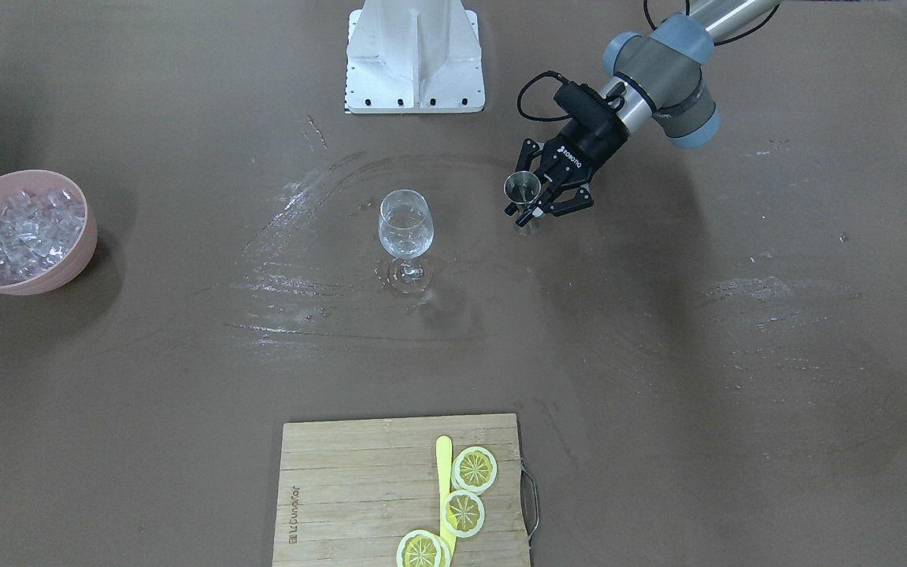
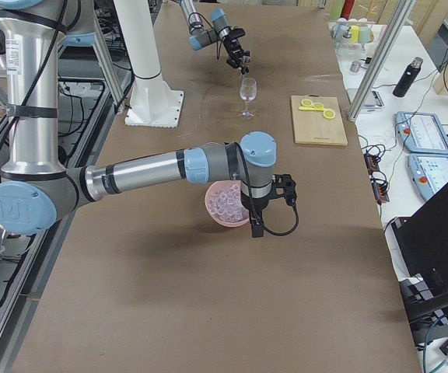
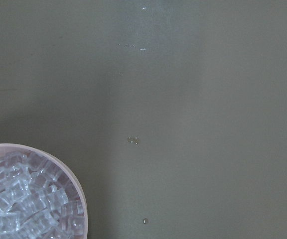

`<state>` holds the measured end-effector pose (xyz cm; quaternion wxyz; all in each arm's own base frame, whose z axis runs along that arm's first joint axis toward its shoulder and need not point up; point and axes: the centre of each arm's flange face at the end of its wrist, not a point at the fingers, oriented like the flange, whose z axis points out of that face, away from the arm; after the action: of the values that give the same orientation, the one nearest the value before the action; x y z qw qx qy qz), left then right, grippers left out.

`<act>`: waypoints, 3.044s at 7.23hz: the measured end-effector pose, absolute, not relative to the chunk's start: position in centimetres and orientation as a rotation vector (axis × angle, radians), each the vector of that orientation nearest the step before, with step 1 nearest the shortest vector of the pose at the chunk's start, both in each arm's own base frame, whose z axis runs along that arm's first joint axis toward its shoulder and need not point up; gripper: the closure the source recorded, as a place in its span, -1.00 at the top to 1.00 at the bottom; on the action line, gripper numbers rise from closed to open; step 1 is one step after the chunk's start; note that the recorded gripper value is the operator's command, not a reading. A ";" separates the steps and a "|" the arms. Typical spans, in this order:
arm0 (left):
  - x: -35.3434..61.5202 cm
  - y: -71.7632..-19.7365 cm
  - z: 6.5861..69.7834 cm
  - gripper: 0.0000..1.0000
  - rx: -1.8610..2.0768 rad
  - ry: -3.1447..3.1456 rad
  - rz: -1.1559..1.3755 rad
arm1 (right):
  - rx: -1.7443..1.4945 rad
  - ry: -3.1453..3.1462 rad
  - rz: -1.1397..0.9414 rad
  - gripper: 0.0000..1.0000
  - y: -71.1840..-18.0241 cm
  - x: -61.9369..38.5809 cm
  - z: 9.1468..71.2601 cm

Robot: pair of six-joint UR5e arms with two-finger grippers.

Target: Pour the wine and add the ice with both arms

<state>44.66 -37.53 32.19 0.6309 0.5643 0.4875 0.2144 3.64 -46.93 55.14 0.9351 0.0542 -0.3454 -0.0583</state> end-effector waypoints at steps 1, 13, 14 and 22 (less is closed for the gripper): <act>44.9 -38.8 30.7 -1.00 1.277 1.108 0.530 | 0.110 -0.706 -0.119 1.00 -46.9 3.6 55.2; 44.3 -42.6 19.5 -1.00 1.089 0.931 0.881 | 0.096 -0.712 -0.103 1.00 -46.7 3.6 55.5; 44.5 -42.7 19.0 -1.00 1.076 0.924 0.883 | 0.096 -0.712 -0.103 1.00 -46.7 3.6 55.6; 45.4 -43.3 16.5 -1.00 1.014 0.851 0.922 | 0.087 -0.713 -0.098 1.00 -46.4 3.6 55.9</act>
<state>45.40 -43.29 16.53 0.6921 0.4537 0.3808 0.4126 3.62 -46.44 55.89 0.9349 0.0428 -0.3490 -0.0480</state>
